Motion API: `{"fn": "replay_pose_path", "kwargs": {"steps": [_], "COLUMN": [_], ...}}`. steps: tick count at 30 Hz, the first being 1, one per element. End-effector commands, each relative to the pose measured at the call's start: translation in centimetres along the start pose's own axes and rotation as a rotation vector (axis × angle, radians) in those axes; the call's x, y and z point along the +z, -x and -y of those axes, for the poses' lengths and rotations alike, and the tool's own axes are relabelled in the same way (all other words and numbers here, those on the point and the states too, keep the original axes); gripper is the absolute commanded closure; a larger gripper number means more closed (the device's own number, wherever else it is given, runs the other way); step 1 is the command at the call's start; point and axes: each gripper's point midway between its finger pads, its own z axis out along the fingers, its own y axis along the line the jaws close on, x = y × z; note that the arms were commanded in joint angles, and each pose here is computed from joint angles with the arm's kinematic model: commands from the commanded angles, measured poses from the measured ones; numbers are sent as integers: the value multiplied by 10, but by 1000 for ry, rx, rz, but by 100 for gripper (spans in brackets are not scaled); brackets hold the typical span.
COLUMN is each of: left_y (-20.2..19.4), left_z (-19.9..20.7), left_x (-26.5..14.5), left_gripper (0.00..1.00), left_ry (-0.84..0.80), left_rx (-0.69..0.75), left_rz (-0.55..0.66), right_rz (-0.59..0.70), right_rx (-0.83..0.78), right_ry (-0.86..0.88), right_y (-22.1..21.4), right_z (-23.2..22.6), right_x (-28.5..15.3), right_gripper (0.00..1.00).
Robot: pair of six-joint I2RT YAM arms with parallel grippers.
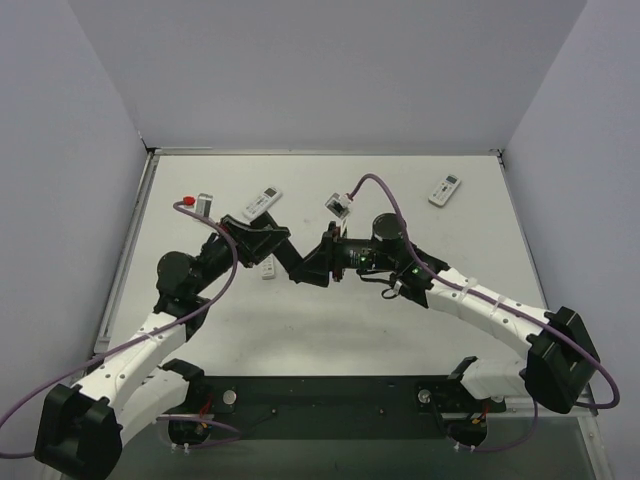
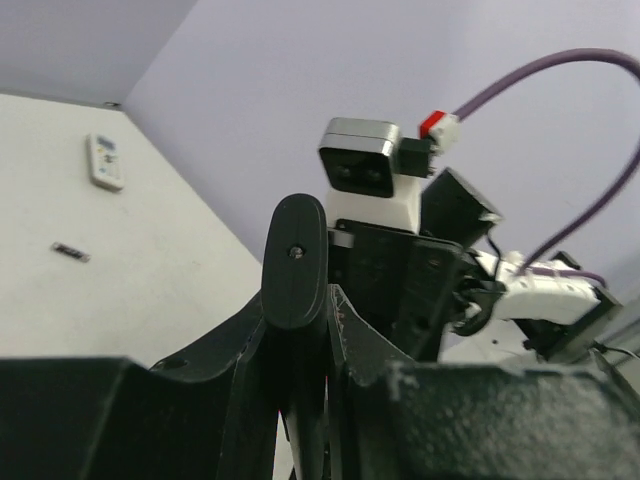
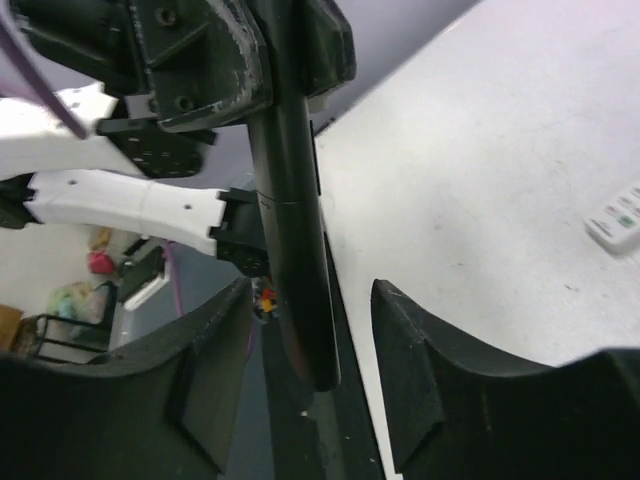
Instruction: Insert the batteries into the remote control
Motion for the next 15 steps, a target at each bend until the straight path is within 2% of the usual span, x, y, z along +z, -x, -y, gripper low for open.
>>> {"fn": "replay_pose_path", "kwargs": {"steps": [1, 4, 6, 7, 15], "left_y": [13, 17, 14, 16, 16], "left_z": [-28, -50, -61, -66, -78], "left_x": [-5, -15, -23, -26, -38], "left_gripper": [100, 100, 100, 100, 100], "left_ry": [215, 378, 469, 503, 607], "left_rx": [100, 110, 100, 100, 56], "left_rz": [42, 40, 15, 25, 43], "right_rz": [-14, -71, -114, -101, -142], "right_rx": [-178, -276, -324, -381, -477], "right_ry": [-224, -413, -468, -501, -539], "right_y": [15, 12, 5, 15, 22], "right_z": [16, 35, 37, 37, 35], "right_x": [-8, -15, -13, -12, 21], "right_gripper": [42, 26, 21, 19, 18]}}
